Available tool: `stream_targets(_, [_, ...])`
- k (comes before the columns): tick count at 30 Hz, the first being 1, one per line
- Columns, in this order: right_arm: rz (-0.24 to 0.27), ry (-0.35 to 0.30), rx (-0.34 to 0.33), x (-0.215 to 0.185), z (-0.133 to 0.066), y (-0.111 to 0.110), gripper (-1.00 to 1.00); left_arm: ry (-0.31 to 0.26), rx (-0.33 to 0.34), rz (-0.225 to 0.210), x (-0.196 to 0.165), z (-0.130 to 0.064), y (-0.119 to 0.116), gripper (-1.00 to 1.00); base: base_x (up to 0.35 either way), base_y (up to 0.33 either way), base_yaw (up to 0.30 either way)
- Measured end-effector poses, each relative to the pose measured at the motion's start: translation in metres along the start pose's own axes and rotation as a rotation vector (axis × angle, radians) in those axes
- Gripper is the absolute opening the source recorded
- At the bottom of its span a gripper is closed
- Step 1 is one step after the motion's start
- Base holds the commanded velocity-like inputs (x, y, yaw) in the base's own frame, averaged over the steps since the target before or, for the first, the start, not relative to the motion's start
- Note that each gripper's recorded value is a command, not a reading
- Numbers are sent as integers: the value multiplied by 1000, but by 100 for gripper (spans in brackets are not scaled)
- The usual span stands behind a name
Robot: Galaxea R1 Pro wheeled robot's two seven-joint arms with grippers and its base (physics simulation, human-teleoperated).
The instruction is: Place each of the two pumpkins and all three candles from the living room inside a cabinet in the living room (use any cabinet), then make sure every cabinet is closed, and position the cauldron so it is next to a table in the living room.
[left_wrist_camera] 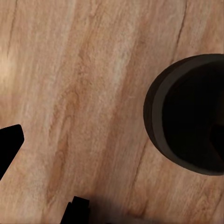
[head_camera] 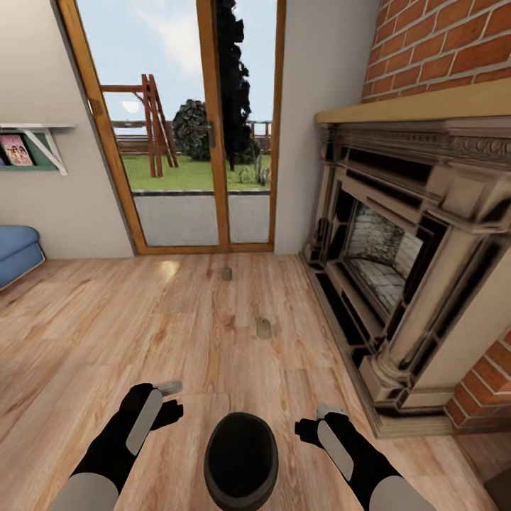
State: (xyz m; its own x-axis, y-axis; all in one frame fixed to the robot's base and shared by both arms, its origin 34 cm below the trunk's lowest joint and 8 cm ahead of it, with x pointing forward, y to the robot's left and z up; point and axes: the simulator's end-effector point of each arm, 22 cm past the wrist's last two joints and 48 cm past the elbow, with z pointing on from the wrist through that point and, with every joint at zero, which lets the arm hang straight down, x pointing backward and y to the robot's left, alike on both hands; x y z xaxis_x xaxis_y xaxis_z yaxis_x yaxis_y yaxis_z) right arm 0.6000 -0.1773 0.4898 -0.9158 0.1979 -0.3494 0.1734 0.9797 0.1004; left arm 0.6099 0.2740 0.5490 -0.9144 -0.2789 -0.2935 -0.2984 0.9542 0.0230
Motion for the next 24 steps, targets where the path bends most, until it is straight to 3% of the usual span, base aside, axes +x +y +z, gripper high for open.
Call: stream_targets(24, [0, -1, -1, -1, 0, 0, 100, -1, -2, 2, 0, 0, 1, 100, 44, -18, 3])
